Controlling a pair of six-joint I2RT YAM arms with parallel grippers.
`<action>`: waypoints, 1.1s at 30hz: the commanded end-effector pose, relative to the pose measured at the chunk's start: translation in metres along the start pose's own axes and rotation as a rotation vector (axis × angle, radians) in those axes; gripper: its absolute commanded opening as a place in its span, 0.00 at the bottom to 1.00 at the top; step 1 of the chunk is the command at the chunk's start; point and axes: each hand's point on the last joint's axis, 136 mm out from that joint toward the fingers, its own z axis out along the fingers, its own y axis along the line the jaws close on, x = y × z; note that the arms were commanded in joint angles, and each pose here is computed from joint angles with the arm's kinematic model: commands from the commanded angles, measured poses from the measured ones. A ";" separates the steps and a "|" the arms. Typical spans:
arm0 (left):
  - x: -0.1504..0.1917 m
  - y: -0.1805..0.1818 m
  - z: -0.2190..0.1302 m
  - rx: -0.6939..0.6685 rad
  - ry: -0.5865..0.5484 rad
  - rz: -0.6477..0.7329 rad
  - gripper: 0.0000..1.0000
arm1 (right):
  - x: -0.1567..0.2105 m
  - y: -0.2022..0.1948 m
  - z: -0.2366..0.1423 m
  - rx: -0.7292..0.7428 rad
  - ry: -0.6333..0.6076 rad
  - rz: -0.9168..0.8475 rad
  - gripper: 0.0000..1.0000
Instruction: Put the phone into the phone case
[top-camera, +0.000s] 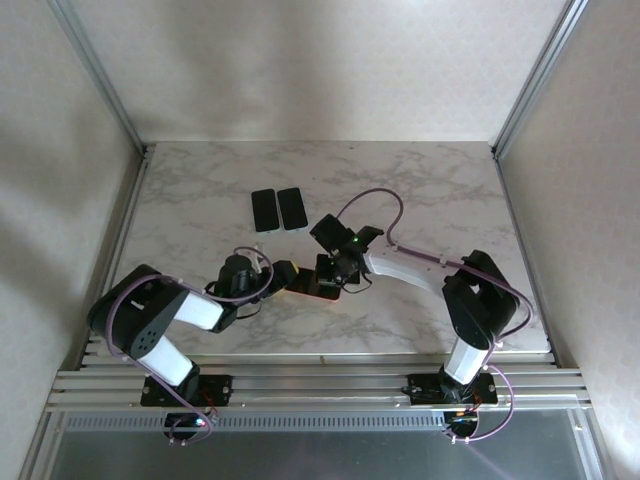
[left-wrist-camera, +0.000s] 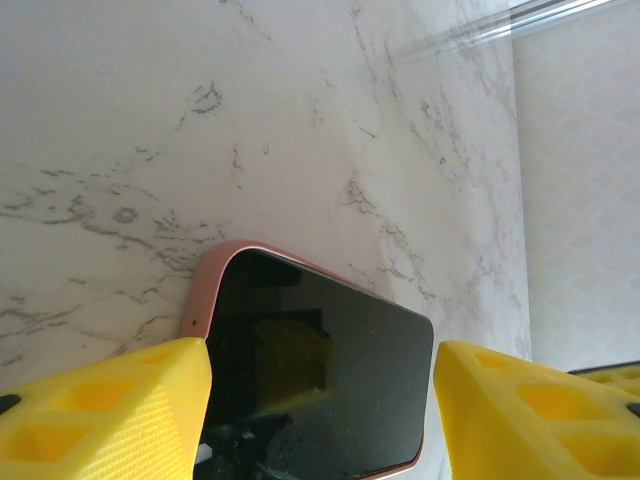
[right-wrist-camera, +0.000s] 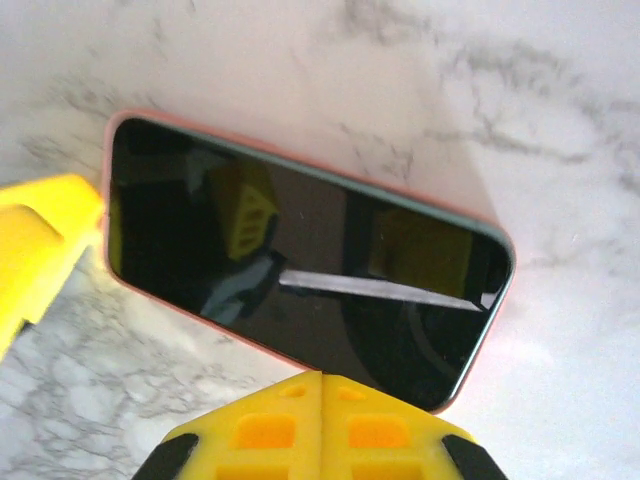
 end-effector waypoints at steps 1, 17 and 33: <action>0.001 0.003 0.006 -0.024 0.011 0.020 0.60 | -0.021 -0.013 -0.003 0.021 -0.044 0.002 0.00; -0.002 0.000 0.012 -0.021 0.013 0.020 0.60 | -0.037 -0.040 0.028 0.058 0.005 0.048 0.00; 0.001 0.004 0.013 -0.027 0.025 0.014 0.60 | -0.023 -0.046 0.032 0.047 0.039 0.070 0.00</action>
